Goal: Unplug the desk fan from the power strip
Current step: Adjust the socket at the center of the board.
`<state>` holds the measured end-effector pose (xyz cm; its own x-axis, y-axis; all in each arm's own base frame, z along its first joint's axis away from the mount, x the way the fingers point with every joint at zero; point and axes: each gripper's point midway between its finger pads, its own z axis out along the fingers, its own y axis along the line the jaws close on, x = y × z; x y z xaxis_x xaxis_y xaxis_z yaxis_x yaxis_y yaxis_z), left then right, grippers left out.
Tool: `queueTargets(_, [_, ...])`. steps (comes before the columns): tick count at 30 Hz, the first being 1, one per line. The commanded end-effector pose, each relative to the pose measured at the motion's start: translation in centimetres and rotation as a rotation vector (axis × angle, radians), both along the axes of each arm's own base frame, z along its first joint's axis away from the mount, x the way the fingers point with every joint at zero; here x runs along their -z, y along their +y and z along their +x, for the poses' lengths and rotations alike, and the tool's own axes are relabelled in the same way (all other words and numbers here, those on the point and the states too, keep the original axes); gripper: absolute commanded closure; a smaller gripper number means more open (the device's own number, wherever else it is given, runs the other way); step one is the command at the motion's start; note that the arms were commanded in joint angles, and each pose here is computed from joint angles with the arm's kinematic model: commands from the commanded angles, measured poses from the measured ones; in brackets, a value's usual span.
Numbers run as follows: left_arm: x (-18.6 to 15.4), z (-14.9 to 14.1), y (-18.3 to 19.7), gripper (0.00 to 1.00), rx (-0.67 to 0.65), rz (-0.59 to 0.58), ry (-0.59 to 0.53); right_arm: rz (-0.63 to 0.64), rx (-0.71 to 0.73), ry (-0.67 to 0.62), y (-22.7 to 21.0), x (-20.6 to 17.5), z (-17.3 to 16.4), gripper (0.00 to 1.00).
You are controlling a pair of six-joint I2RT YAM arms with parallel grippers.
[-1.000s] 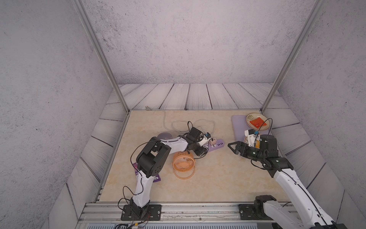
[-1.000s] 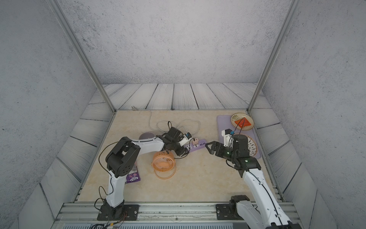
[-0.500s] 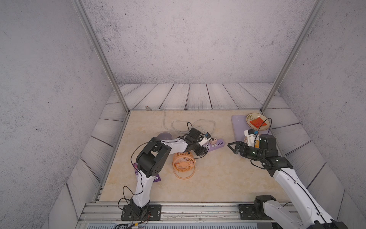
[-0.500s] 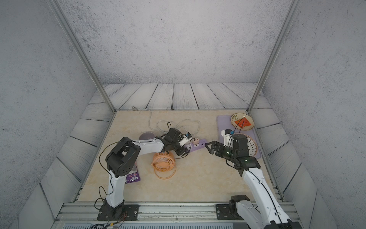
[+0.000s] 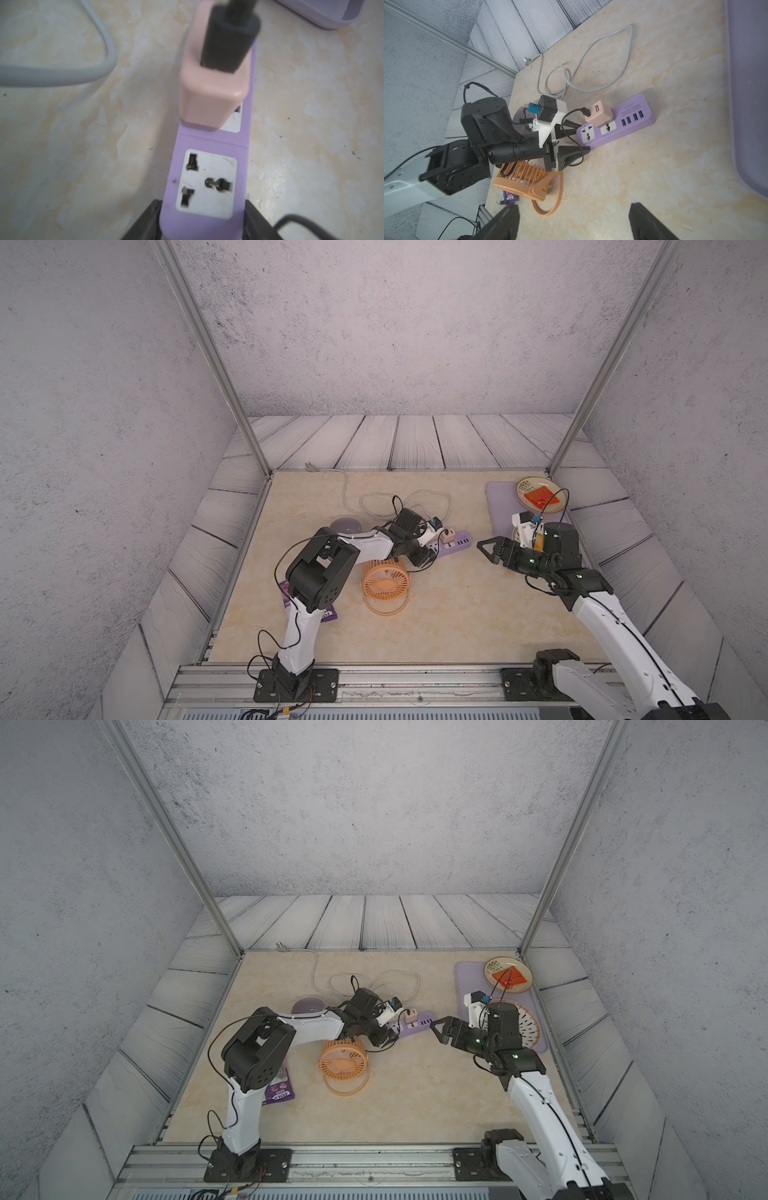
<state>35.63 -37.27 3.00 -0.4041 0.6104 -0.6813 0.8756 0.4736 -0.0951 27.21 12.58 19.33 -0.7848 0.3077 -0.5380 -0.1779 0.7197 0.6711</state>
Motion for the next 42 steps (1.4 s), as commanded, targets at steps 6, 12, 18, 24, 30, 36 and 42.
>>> queueTargets(6, [-0.3, -0.5, -0.1, 0.56, 0.017, -0.019, -0.025, -0.008, -0.006, 0.022, 0.1, 1.2, 0.4, 0.12])
queueTargets(12, [-0.4, -0.8, 0.0, 0.65, 0.024, -0.007, -0.040, -0.055, 0.015, 0.041, -0.4, 2.3, 1.4, 0.13])
queueTargets(18, [-0.6, -1.1, -0.1, 0.78, 0.036, -0.004, -0.046, -0.094, 0.028, 0.069, -0.8, 3.4, 2.3, 0.14])
queueTargets(24, [-1.0, -1.4, -0.1, 0.87, 0.044, -0.007, -0.047, -0.126, 0.037, 0.088, -1.0, 4.2, 2.9, 0.16])
queueTargets(30, [-1.1, -1.7, -0.1, 0.97, 0.047, -0.006, -0.046, -0.170, 0.026, 0.115, -0.5, 5.4, 3.4, 0.17])
queueTargets(36, [-1.0, -1.8, 0.1, 1.00, 0.041, -0.002, -0.038, -0.220, 0.009, 0.133, 0.2, 6.4, 4.0, 0.18])
queueTargets(42, [-1.0, -1.8, 0.1, 1.00, 0.039, -0.002, -0.032, -0.297, 0.002, 0.137, 0.6, 7.0, 5.1, 0.19])
